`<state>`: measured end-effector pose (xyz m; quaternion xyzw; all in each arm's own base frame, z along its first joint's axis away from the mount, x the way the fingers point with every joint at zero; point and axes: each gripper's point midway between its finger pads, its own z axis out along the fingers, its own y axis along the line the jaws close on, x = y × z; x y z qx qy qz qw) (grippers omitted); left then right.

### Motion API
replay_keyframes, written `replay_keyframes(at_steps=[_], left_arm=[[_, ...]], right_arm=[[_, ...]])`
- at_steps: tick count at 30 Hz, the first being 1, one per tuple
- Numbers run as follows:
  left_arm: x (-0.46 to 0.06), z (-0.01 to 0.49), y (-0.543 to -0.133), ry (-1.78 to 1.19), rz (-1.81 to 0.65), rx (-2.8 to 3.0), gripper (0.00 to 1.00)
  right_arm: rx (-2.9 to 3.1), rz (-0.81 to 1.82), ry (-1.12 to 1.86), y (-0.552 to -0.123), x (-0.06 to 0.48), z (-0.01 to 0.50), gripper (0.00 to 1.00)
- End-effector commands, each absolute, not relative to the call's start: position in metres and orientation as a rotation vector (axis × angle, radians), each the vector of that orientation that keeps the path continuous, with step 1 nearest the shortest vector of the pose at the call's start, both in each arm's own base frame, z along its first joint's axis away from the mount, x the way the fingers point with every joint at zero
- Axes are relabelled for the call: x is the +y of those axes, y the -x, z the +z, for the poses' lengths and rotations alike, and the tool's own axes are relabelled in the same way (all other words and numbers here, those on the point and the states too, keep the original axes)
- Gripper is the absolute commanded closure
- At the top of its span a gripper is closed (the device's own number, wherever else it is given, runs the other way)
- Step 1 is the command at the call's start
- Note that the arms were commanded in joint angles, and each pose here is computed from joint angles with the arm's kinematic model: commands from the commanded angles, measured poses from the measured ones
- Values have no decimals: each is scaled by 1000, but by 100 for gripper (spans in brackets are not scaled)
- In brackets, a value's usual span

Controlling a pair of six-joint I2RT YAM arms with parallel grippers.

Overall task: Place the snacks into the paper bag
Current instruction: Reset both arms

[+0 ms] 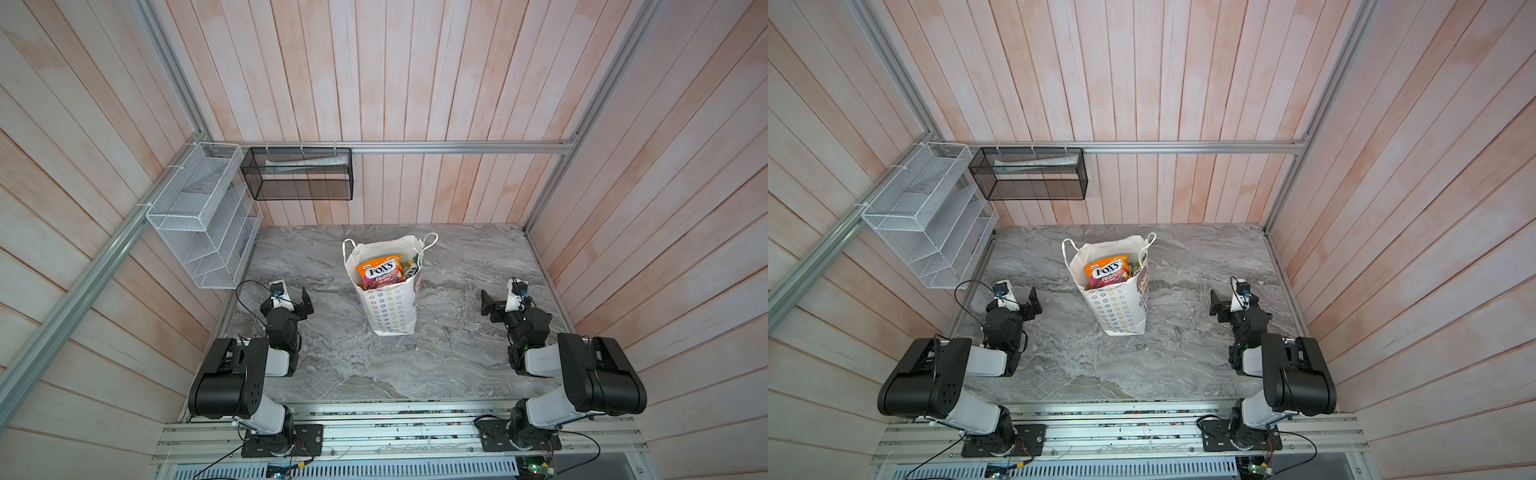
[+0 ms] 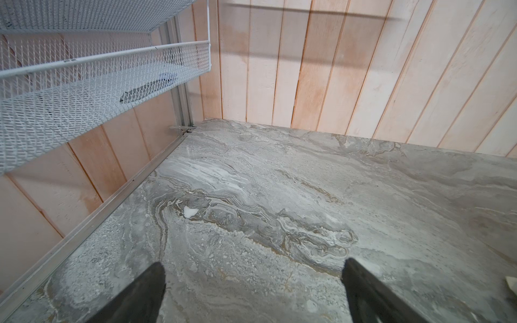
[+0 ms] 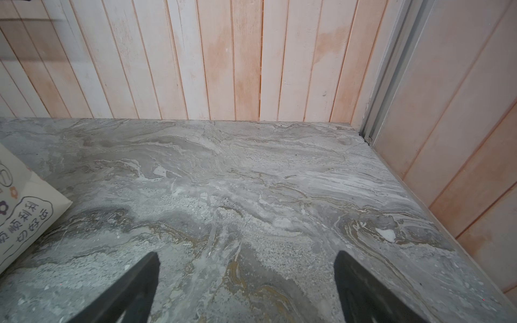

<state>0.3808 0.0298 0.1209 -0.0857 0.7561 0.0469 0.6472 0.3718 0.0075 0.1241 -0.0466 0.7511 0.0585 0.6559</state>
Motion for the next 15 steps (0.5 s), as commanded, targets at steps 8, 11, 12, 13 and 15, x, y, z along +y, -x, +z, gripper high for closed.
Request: replay_keyframes(at_steps=[8, 11, 12, 13, 15], left_arm=[[28, 129, -384, 178, 111, 1698, 0], [28, 129, -384, 177, 111, 1698, 0], [28, 129, -384, 177, 111, 1699, 0], [28, 129, -384, 177, 111, 1698, 0], [28, 129, -384, 178, 111, 1698, 0]], right_arm=[[1699, 132, 124, -372, 9, 126, 2], [1698, 132, 125, -372, 9, 127, 2], [1701, 132, 124, -372, 9, 126, 2], [1699, 133, 125, -372, 9, 126, 2], [1700, 132, 124, -372, 9, 126, 2]])
